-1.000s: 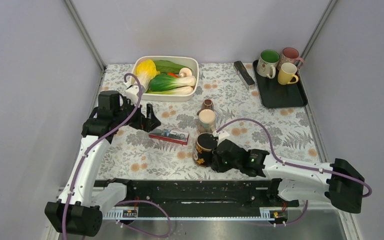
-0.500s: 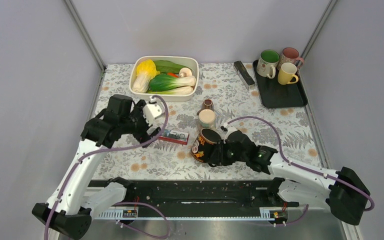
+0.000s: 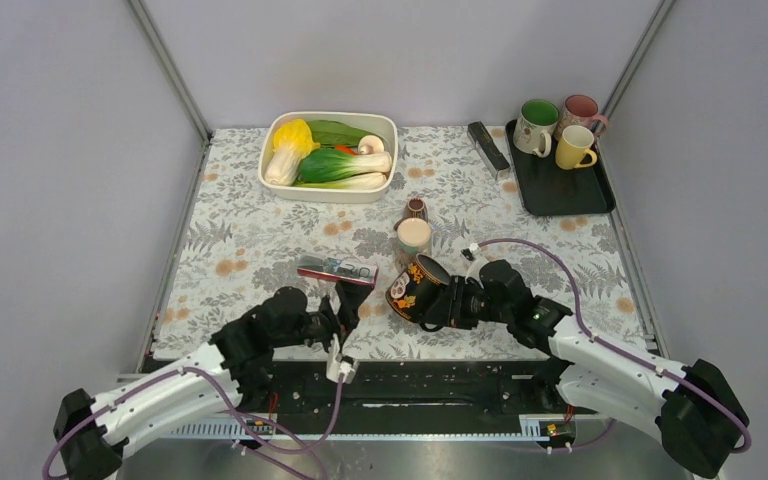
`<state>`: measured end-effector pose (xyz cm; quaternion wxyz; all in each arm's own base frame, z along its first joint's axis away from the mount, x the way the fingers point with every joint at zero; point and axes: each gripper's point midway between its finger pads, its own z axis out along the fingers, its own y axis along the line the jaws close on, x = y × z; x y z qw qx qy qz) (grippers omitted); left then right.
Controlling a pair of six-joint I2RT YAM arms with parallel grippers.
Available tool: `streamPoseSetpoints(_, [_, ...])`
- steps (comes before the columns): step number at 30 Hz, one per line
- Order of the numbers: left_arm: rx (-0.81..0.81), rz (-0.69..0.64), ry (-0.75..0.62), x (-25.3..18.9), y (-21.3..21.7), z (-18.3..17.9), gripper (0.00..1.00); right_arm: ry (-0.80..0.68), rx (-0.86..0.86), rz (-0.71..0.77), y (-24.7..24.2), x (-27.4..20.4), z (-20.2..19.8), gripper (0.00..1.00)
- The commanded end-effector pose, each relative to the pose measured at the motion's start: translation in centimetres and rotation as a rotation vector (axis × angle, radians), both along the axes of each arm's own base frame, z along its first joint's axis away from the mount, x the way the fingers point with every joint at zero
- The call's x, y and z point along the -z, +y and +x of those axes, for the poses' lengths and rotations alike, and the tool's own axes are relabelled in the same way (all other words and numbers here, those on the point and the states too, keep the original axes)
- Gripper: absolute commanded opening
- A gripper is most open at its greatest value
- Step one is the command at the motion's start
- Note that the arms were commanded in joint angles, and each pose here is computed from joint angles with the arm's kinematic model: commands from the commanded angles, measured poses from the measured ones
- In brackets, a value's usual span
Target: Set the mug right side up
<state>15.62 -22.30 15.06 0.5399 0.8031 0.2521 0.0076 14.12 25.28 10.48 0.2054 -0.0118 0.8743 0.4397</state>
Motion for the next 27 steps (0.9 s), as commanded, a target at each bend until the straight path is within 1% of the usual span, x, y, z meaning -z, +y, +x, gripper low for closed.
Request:
streamPoseSetpoints(1, [0.183,-0.277,-0.332,-6.5,-4.5,-0.5,0.99,-0.173,-0.029,0.229,2.2,-7.0,1.8,0.0])
streamPoseSetpoints(2, [0.19,-0.315,-0.352,-6.7,-5.1,-0.6,0.99,-0.17,-0.024,0.234,2.2,-7.0,1.8,0.0])
streamPoseSetpoints(7, [0.174,-0.374,-0.362,-5.6,-7.0,-0.2,0.99,-0.172,0.007,0.223,1.7,-6.5,2.2,0.0])
streamPoseSetpoints(13, [0.141,-0.302,-0.338,-3.0,-8.5,1.5,0.96,-0.167,0.024,0.257,1.7,-6.7,2.3,0.0])
streamPoseSetpoints(16, [0.127,-0.252,-0.329,-2.6,-8.9,2.2,0.93,-0.162,0.021,0.28,1.7,-7.2,2.2,0.0])
streamPoseSetpoints(19, [0.108,-0.215,-0.353,-2.4,-9.2,3.3,0.9,-0.158,0.01,0.3,1.8,-7.7,1.9,0.0])
streamPoseSetpoints(21, [0.114,-0.212,-0.363,-2.8,-9.6,3.9,0.9,-0.159,0.006,0.308,1.8,-8.0,1.8,0.0])
streamPoseSetpoints(24, [0.138,-0.202,-0.393,-3.1,-10.3,4.1,0.88,-0.138,-0.009,0.323,1.8,-8.0,1.3,0.0])
streamPoseSetpoints(27, [0.171,-0.175,-0.423,-2.7,-10.8,4.0,0.84,-0.113,-0.019,0.381,1.9,-8.5,0.6,0.0])
